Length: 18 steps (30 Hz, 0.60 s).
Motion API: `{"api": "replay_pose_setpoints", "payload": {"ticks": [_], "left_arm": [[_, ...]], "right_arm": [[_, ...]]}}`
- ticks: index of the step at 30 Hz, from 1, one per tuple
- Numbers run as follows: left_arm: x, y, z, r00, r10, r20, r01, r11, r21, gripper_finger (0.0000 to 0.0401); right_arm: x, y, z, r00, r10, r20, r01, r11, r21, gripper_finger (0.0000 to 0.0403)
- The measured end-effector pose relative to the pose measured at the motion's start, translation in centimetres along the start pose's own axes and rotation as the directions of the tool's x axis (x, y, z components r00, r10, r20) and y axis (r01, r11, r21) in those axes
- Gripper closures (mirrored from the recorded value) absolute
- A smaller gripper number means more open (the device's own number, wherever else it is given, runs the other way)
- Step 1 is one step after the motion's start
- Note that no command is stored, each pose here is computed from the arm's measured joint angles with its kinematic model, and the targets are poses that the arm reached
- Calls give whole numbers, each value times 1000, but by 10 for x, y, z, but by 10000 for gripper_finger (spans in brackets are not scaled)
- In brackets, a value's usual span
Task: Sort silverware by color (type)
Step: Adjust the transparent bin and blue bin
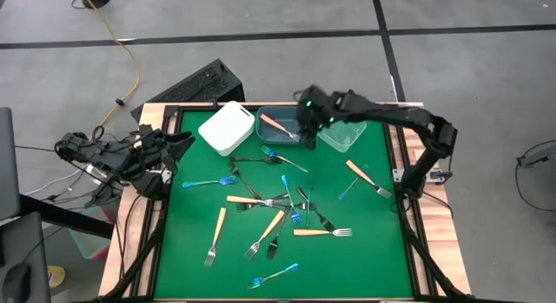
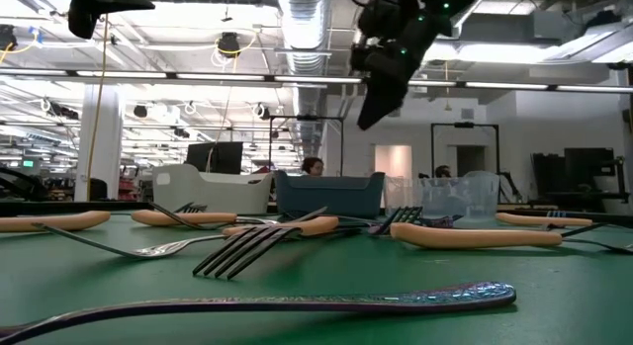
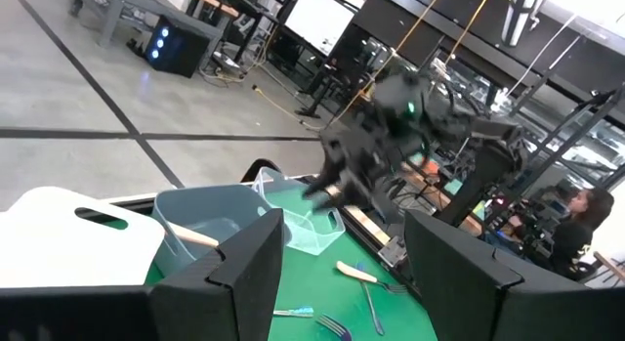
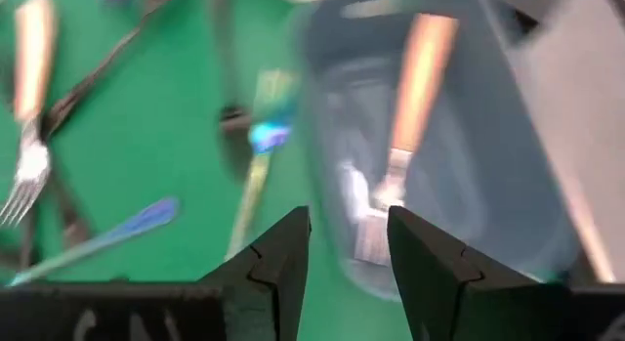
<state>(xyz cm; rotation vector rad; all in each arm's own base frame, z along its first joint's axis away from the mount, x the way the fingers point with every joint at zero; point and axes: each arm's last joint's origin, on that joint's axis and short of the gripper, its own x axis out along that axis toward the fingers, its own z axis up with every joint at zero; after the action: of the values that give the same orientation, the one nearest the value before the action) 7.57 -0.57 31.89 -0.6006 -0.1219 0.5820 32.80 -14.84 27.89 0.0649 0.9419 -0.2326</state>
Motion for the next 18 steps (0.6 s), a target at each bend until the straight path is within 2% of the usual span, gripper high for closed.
{"api": "replay_pose_setpoints", "payload": {"ticks": [4, 11, 18], "left_arm": [[0, 0, 0, 1000, 0, 0, 0, 1000, 1, 204], [0, 0, 0, 1000, 1, -1, -1, 1000, 2, 204], [0, 0, 0, 1000, 2, -3, -2, 1000, 6, 204]], "right_arm": [[25, 20, -1, 996, 67, -57, -72, 993, -93, 246], [69, 23, -15, 978, 90, -189, -107, 991, -80, 246], [91, 14, -25, 965, 85, -247, -102, 993, -57, 246]]}}
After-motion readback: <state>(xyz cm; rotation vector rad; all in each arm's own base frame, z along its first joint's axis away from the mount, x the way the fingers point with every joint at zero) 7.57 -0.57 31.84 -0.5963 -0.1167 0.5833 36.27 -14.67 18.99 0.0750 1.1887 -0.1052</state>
